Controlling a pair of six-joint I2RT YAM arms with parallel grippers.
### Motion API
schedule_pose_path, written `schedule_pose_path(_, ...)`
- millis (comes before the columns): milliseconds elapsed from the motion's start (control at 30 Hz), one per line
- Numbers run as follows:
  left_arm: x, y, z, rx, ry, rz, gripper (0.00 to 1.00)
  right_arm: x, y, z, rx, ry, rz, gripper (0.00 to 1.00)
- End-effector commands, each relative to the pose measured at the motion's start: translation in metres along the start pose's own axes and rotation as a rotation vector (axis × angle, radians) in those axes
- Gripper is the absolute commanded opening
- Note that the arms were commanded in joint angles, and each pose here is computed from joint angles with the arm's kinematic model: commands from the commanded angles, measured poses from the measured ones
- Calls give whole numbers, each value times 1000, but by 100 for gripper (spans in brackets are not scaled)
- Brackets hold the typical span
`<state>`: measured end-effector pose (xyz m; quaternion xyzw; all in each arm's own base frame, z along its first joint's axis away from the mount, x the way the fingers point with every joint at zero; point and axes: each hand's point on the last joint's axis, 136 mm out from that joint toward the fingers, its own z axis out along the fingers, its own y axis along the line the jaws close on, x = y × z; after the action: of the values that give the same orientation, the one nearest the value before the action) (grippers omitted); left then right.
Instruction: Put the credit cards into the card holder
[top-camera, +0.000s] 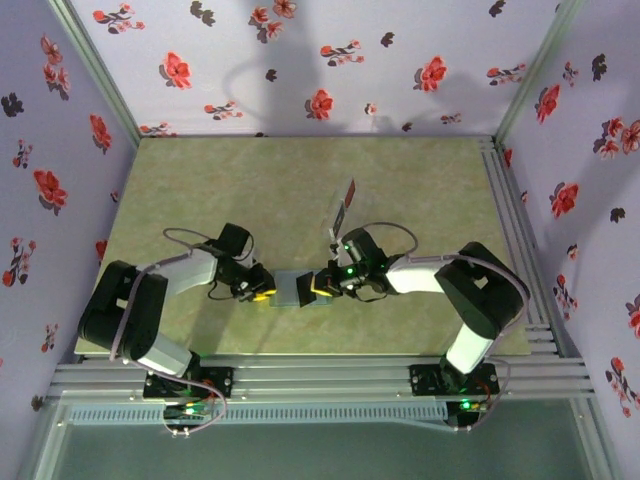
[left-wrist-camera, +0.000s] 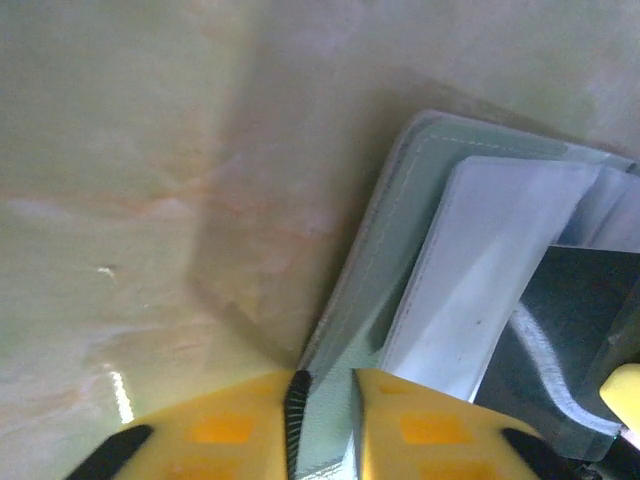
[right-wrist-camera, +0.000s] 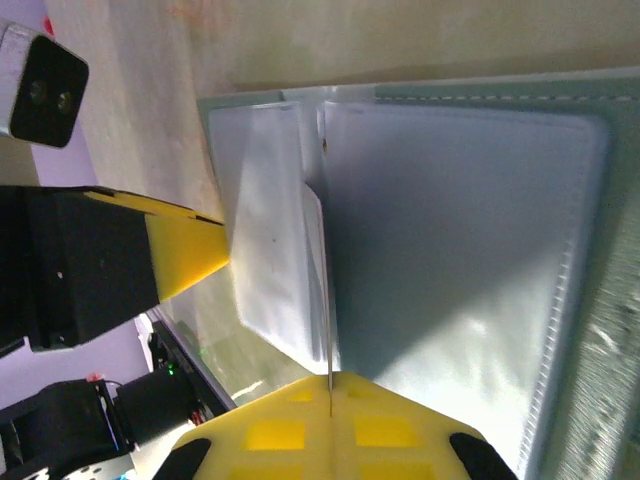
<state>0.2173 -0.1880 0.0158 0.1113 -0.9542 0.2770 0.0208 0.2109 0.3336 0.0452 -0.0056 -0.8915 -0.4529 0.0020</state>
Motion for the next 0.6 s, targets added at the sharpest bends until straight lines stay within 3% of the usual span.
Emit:
schedule_pose_path(0,5,9,9,-9,33,9,19,0,-7,9,-19,1,50,0)
schedule_pose_path(567,7,16,12,-36,60,27,7,-12,-8,16,-24,-21,18,6)
